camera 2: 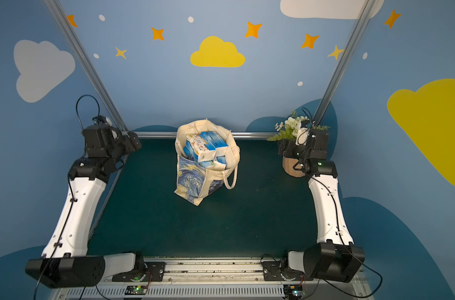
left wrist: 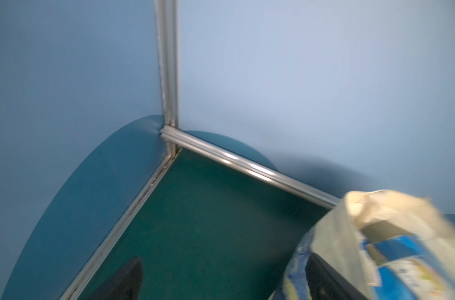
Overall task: Put tissues into the canvas bag
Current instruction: Reset both arms
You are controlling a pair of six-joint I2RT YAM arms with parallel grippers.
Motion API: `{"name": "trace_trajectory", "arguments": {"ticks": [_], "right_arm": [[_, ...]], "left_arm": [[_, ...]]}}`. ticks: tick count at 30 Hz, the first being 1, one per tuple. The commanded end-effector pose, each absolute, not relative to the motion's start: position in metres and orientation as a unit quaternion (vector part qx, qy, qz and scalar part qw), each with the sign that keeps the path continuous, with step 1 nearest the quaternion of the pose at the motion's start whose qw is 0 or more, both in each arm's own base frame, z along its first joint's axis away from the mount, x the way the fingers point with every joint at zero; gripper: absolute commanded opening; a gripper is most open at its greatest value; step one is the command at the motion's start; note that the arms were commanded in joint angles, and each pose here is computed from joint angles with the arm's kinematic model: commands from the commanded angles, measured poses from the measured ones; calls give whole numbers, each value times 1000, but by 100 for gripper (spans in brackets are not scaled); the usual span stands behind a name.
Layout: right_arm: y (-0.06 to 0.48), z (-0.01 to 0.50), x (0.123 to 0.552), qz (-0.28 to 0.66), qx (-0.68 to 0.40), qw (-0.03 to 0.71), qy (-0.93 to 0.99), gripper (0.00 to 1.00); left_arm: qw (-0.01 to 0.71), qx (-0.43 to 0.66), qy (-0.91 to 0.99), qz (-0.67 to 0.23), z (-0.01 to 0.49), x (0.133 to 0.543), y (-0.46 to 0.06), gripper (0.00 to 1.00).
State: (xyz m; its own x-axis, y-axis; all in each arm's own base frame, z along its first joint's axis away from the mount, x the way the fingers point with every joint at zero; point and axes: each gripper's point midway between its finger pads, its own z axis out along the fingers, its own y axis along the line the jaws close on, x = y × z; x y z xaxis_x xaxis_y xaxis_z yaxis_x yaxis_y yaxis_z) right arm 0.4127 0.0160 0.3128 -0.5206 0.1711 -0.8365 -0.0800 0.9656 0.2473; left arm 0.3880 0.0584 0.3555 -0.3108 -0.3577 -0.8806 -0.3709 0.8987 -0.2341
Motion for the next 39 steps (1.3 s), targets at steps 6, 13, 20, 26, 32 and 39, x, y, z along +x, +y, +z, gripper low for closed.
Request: {"name": "trace_trajectory", "arguments": {"ticks": [6,13,20,26,32,39], "right_arm": [[2,244,416,124,74,465,874,91],[-8,205,418,93,79,453,883,91],[-14,185,415,64,56,472,877,91],[-18,163,416,43,48,474,878,91],[-24,149,419,23,51,504,862,91],[-7,131,401,49,51,498,864,91]], "left_arm": [[579,-240,777,57,276,381,78,100],[523,-278,801,84,163,367,89,100],[538,-287,783,122,108,362,89,100],[546,-230,794,137,105,377,66,100],[551,-191,800,141,104,382,49,100],[561,-189,794,139,106,377,48,100]]}}
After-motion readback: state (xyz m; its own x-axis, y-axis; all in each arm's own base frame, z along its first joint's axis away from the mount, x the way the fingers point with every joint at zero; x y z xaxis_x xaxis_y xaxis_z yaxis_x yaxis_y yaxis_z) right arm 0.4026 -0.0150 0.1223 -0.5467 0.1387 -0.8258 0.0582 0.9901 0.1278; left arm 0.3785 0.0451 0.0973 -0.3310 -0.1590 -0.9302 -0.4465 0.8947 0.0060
